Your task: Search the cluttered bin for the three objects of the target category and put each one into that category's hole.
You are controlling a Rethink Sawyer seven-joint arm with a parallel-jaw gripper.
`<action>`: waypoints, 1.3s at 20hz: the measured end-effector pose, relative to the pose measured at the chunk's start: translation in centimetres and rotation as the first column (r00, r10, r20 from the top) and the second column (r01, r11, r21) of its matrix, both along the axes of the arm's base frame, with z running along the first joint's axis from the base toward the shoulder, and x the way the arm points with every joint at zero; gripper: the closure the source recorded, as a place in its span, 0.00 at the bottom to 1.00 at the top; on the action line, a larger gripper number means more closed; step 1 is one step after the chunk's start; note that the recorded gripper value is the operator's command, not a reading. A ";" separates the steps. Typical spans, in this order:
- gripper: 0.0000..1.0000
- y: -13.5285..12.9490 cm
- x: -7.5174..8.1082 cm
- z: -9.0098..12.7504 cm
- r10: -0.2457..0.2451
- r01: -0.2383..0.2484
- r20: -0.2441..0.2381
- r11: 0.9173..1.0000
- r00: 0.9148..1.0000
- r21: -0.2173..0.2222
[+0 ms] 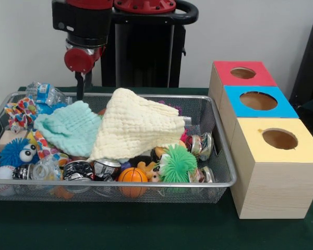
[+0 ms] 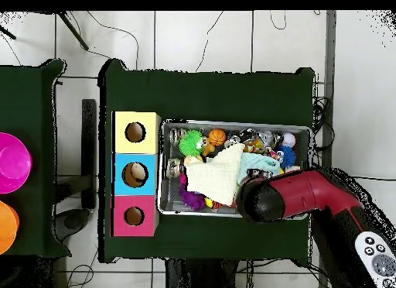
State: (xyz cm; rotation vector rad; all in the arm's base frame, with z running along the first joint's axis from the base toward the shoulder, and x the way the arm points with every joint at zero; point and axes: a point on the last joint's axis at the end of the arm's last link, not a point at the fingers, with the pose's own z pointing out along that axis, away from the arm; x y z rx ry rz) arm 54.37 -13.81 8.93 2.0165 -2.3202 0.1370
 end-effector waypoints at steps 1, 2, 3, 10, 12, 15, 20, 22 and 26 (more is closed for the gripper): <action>0.00 0.1 0.0 0.3 0.024 -0.024 0.004 1.000 1.000 0.005; 0.00 0.2 0.1 0.6 0.047 -0.047 0.009 0.999 0.999 0.010; 0.00 0.3 0.1 0.7 0.060 -0.060 0.011 0.998 0.998 0.012; 0.00 0.5 -2.7 1.5 0.112 -0.112 -0.010 0.993 0.994 0.025; 0.00 0.2 -4.1 1.5 0.112 -0.111 -0.028 0.993 0.993 0.029; 0.00 -0.6 -6.6 1.4 0.101 -0.099 -0.058 0.994 0.993 0.039; 0.00 -2.3 -10.0 1.2 0.066 -0.060 -0.094 0.997 0.993 0.057; 0.00 -2.8 -10.8 1.1 0.055 -0.049 -0.103 0.997 0.993 0.062; 0.00 -5.1 -13.2 0.6 0.036 -0.030 -0.117 0.998 0.992 0.050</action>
